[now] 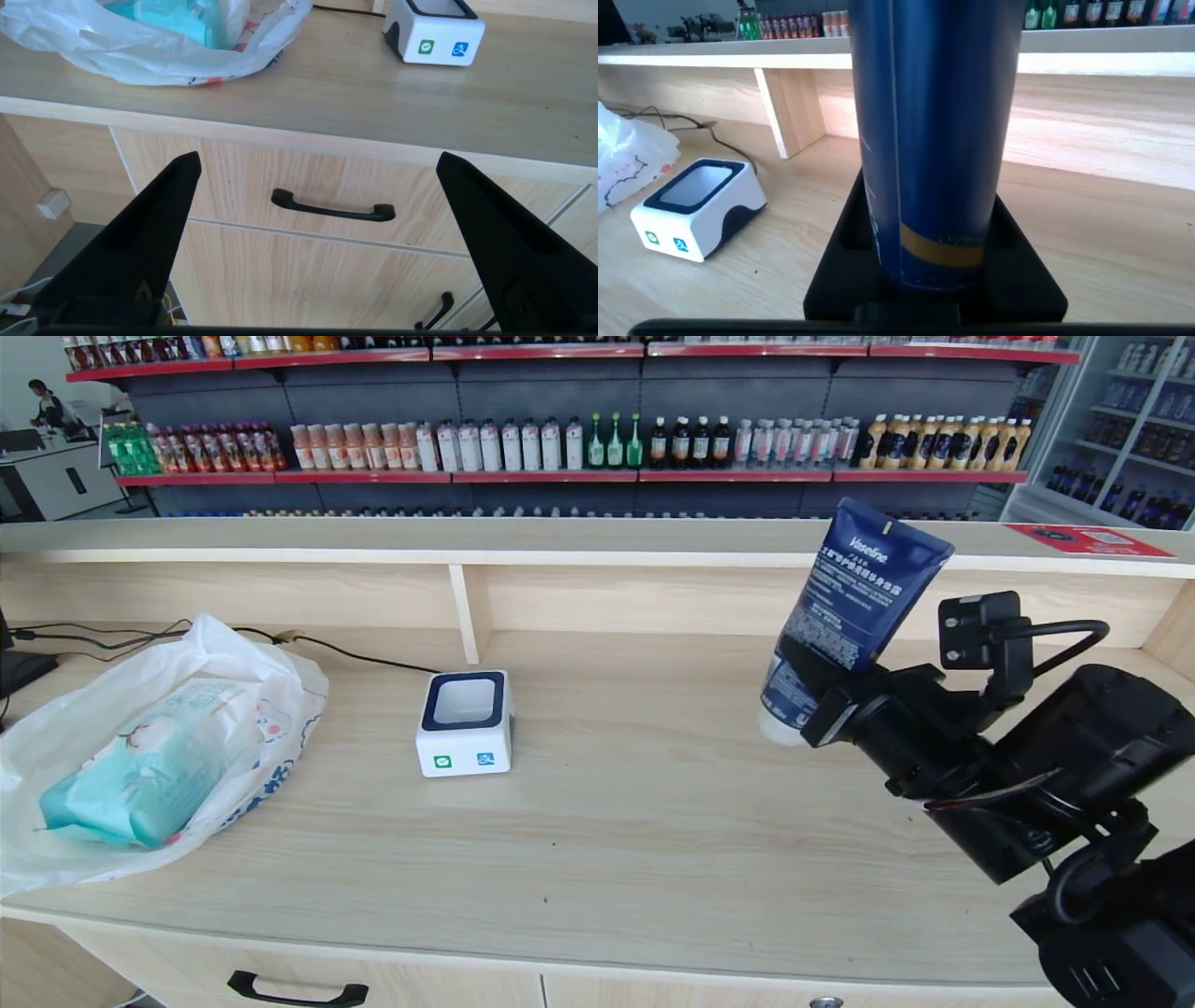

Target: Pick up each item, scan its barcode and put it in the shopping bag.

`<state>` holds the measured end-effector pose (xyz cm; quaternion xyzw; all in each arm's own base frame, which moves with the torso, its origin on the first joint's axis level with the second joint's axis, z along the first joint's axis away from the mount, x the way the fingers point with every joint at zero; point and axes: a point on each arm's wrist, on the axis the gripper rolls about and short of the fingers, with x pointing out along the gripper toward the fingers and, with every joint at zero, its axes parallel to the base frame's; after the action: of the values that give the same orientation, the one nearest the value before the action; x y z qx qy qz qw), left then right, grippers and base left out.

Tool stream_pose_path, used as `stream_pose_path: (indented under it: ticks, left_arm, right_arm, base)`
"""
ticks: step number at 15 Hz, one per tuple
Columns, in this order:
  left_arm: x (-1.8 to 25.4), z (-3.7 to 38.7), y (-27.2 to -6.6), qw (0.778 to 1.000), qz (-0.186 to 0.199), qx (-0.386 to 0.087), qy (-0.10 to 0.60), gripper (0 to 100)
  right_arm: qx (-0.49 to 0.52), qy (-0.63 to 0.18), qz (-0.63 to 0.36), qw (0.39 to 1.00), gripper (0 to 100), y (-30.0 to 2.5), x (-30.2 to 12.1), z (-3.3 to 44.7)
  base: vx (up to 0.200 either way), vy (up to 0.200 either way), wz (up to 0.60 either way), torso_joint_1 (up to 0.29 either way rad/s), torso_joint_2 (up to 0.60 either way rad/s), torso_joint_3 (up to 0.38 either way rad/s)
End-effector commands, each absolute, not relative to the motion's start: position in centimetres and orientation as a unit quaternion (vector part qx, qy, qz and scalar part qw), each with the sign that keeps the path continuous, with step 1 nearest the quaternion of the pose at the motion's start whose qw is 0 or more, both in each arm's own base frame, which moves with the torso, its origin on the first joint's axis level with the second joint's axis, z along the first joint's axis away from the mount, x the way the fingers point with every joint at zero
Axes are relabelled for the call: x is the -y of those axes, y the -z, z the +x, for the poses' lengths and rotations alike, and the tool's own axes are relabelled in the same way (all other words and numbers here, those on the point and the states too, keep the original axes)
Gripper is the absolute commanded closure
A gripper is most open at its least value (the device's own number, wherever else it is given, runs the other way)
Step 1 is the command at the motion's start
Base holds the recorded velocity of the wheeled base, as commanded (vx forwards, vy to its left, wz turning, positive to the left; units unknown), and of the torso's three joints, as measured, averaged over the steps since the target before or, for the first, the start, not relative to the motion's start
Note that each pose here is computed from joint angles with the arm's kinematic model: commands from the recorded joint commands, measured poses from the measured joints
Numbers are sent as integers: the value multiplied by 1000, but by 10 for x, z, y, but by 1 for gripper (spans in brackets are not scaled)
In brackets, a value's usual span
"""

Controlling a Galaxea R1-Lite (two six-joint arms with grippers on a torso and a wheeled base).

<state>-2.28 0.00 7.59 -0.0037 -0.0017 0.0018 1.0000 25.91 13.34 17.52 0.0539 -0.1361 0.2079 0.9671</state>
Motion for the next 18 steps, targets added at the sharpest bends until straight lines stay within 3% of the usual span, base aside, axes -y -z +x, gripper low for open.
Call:
stream_pose_path:
  ticks: [1,8,10,18]
  left_arm:
    - [0,-23,-76,1000,-4,2,-2,0]
    - [0,-23,-76,1000,-4,2,-2,0]
    - [0,-23,-76,1000,-4,2,-2,0]
    - [0,-23,-76,1000,-4,2,-2,0]
  right_arm:
    - [149,-214,76,962,100,-186,-130,247]
    - [145,-318,271,897,100,-219,-146,196]
    - [110,-373,348,853,100,-223,-150,165]
    - [34,-466,461,754,100,-228,-152,114]
  base:
    - [0,0,0,0,0,0]
    - [0,0,0,0,0,0]
    - [0,0,0,0,0,0]
    - [0,0,0,0,0,0]
